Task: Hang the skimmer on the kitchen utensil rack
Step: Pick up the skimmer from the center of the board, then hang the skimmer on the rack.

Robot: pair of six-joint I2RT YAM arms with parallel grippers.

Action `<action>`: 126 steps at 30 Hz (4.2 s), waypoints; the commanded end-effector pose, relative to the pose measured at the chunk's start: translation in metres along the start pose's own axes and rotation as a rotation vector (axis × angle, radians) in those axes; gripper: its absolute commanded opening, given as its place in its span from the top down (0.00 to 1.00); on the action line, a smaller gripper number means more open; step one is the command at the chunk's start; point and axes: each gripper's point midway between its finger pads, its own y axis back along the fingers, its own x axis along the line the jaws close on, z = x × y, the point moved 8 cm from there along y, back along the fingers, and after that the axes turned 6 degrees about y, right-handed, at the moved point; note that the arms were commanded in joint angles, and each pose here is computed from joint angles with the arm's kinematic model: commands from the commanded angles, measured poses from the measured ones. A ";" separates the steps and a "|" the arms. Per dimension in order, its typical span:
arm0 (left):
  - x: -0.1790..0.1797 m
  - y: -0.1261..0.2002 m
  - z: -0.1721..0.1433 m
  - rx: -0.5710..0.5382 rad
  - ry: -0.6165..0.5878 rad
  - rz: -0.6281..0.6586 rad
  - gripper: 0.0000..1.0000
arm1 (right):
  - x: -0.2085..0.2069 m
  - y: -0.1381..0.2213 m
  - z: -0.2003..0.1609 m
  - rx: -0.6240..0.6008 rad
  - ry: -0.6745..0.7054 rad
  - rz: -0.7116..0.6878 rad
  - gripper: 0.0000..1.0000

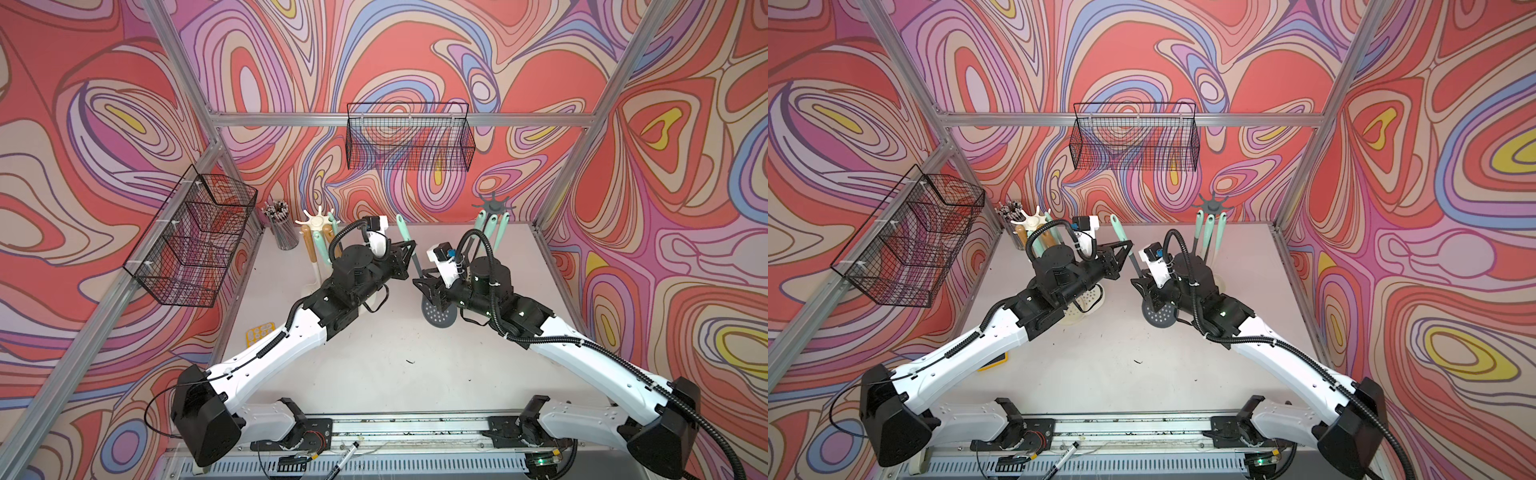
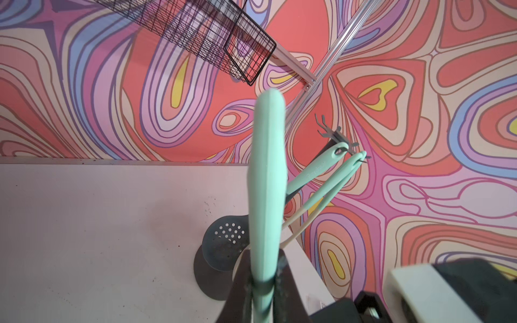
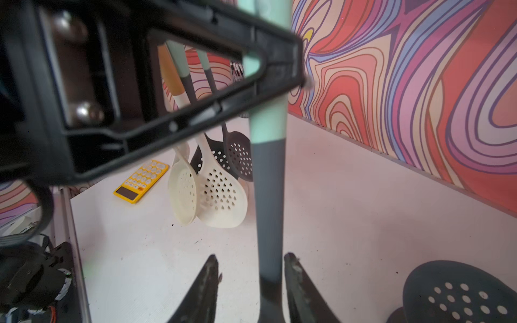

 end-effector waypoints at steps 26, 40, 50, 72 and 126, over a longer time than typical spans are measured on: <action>0.004 -0.015 0.000 -0.046 0.061 0.093 1.00 | -0.006 -0.036 -0.006 -0.094 0.070 -0.554 0.76; -0.002 -0.009 0.008 -0.090 0.089 0.052 0.65 | -0.006 -0.047 -0.015 -0.089 0.092 -0.681 1.00; -0.031 0.036 0.026 -0.045 -0.098 -0.102 0.15 | -0.001 0.001 -0.012 -0.046 0.168 -0.534 1.00; 0.009 0.074 0.005 0.177 -0.186 -0.171 0.00 | -0.062 0.108 -0.017 -0.020 -0.062 -0.801 1.00; 0.021 0.066 -0.013 0.280 -0.355 -0.352 0.00 | -0.229 0.097 -0.063 -0.103 -0.078 -0.479 0.97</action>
